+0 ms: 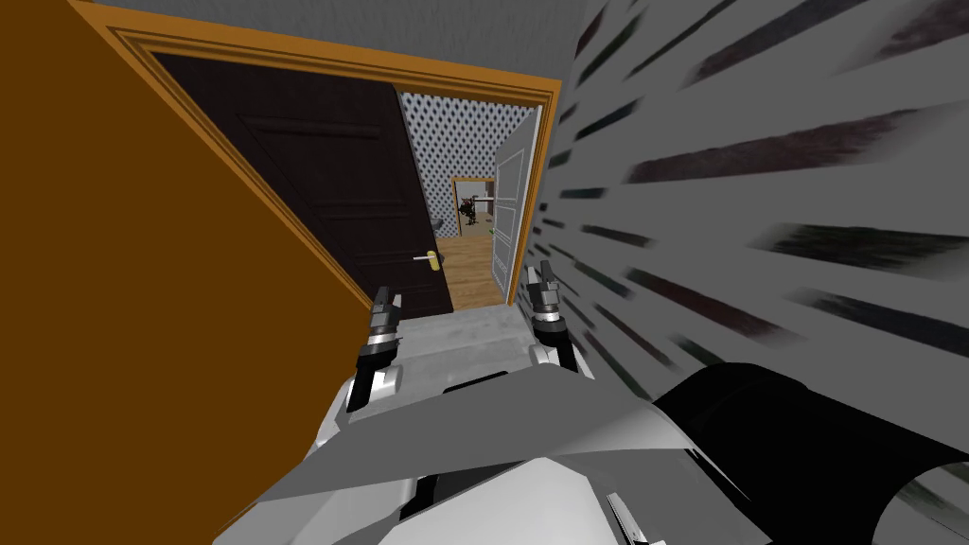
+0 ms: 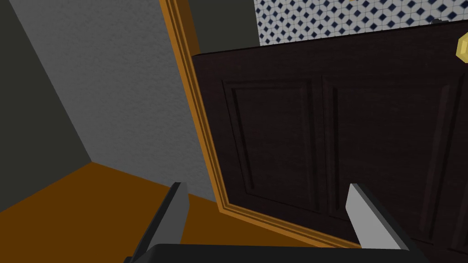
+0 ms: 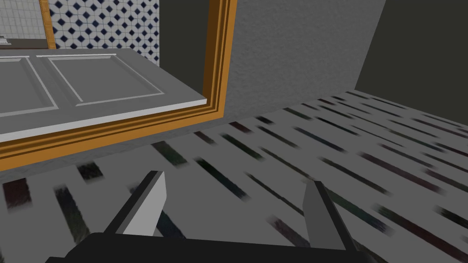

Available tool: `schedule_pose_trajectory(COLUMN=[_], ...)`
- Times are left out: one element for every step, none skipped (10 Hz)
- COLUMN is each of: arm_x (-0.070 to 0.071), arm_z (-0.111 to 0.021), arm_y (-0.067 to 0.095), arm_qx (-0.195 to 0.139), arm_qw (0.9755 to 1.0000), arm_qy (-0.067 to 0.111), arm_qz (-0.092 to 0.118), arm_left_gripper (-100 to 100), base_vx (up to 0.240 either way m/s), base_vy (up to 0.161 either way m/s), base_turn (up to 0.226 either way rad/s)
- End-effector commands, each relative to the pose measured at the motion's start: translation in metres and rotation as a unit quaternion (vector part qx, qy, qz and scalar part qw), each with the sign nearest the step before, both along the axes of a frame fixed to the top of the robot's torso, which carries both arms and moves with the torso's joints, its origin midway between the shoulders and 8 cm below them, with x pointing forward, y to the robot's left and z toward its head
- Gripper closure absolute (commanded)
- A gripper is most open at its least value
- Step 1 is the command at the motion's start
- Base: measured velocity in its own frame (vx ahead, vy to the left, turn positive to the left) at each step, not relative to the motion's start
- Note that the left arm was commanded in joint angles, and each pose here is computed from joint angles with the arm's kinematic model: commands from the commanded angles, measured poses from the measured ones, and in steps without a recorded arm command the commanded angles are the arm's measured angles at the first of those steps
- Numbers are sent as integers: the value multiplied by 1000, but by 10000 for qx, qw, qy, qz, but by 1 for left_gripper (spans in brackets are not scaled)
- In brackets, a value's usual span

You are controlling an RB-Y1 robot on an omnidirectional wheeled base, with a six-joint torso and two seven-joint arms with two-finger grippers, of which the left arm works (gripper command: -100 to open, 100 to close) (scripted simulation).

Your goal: Push the door open

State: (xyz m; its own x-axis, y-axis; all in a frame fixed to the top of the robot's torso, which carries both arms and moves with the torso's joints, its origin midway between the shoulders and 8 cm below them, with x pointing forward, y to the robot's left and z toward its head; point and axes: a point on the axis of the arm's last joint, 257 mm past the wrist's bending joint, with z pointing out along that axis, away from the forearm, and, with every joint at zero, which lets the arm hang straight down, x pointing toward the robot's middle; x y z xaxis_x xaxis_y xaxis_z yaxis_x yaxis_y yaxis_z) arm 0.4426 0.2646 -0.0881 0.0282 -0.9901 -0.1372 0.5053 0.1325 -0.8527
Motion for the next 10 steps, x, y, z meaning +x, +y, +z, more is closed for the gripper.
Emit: schedule_pose_trajectory(arm_x=[5,12,18,25,31,37,43,43,49,55], arm_z=[-6,-14,-21,-30,-36,-43,-51,-54,-61,-64], arm_y=[3,5,7,9,11,14,17,17,20,23], arm_qx=[-9,-19,-29,-40,-49,-60,-73,-75,-88,-97], arm_qw=[10000,9999,9998,9995,9993,9990,9986,9984,9980,9977], arm_qy=[55,137,210,304,367,442,523,553,628,663], arm_qz=[-9,-23,-36,-43,-53,-60,-63,-57,-59,-66], arm_left_gripper=[-100,-100,-100,-100,-100,-100,-100,-100,-100,-100], base_vx=[67,59,64,85,97,106,114,70,50,72], base_vy=[9,6,9,19,18,24,23,15,15,22], base_turn=[-20,-33,-55,-43,-52,-59,-45,-6,-28,-54])
